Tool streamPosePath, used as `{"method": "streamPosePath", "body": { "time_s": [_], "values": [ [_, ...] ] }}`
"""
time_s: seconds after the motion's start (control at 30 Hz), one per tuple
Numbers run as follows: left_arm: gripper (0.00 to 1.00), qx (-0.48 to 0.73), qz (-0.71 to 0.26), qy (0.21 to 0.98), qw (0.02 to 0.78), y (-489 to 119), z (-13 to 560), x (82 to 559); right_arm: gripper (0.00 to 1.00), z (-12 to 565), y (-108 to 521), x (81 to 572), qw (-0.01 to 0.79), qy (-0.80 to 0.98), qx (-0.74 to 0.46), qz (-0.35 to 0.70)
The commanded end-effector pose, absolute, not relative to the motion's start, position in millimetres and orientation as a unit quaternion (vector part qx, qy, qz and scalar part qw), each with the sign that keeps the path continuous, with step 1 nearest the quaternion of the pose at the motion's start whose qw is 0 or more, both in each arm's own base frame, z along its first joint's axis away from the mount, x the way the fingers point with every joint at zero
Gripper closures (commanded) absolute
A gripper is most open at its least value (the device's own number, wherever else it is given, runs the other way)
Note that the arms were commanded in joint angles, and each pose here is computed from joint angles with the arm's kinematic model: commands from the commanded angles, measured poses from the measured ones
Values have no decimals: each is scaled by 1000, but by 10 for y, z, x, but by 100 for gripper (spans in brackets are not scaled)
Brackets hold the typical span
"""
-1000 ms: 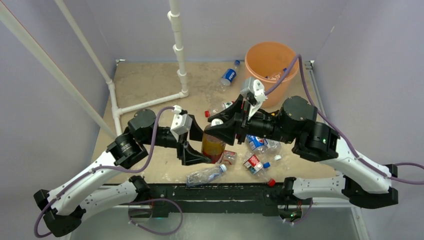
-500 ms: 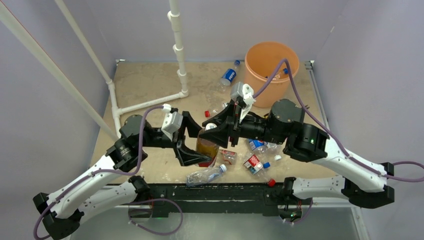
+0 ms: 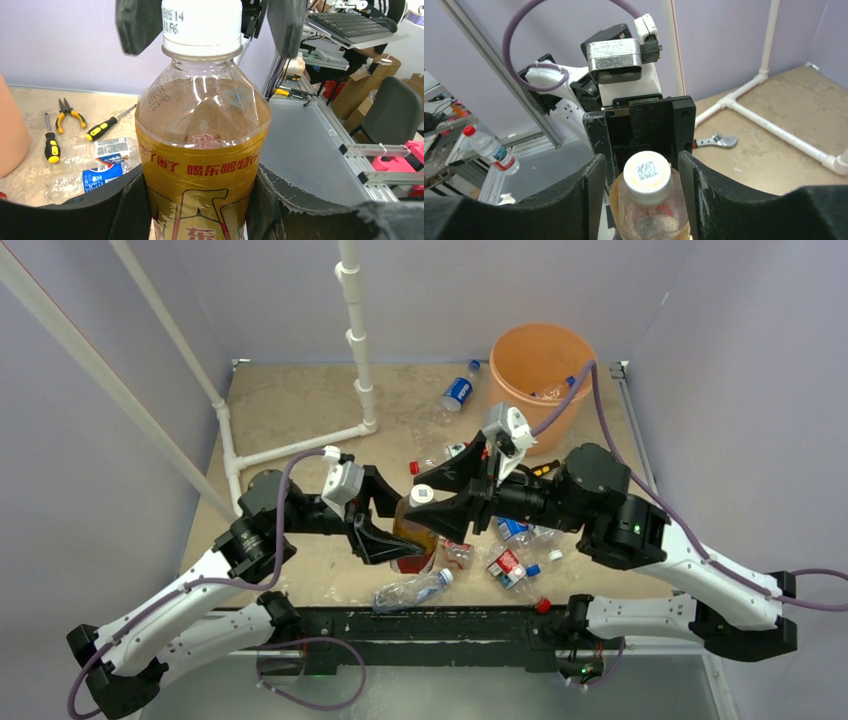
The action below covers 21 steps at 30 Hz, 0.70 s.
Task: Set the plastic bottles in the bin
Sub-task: Place the plastic bottle in the trash bin.
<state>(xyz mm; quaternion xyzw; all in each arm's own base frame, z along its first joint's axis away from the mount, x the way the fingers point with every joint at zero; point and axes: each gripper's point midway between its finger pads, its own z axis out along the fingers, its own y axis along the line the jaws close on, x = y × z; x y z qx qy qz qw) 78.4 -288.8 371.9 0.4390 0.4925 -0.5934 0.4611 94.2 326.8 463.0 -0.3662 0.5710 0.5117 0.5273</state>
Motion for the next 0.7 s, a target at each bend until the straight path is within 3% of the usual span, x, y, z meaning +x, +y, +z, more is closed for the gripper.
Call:
{"method": "streamPosePath", "body": {
  "time_s": [0.0,0.43,0.5,0.6,0.63,0.67],
  "values": [
    [69,426,-590,481,489,-2834,3844,797,41,4900,3097,898,558,538,-334,536],
    [74,423,-599,475,486,-2837,3897,773,45,4744,3306,924,533,551,-334,548],
    [75,423,-599,475,487,-2830,3900,771,54,4712,3349,937,529,556,-336,546],
    [74,423,-596,479,486,-2830,3879,776,90,4733,3334,952,536,552,-330,547],
    [65,422,-594,484,484,-2830,3863,786,95,4756,3307,956,541,550,-327,546],
    [47,417,-588,493,486,-2830,3850,821,100,4808,3252,979,552,548,-317,543]
  ]
}}
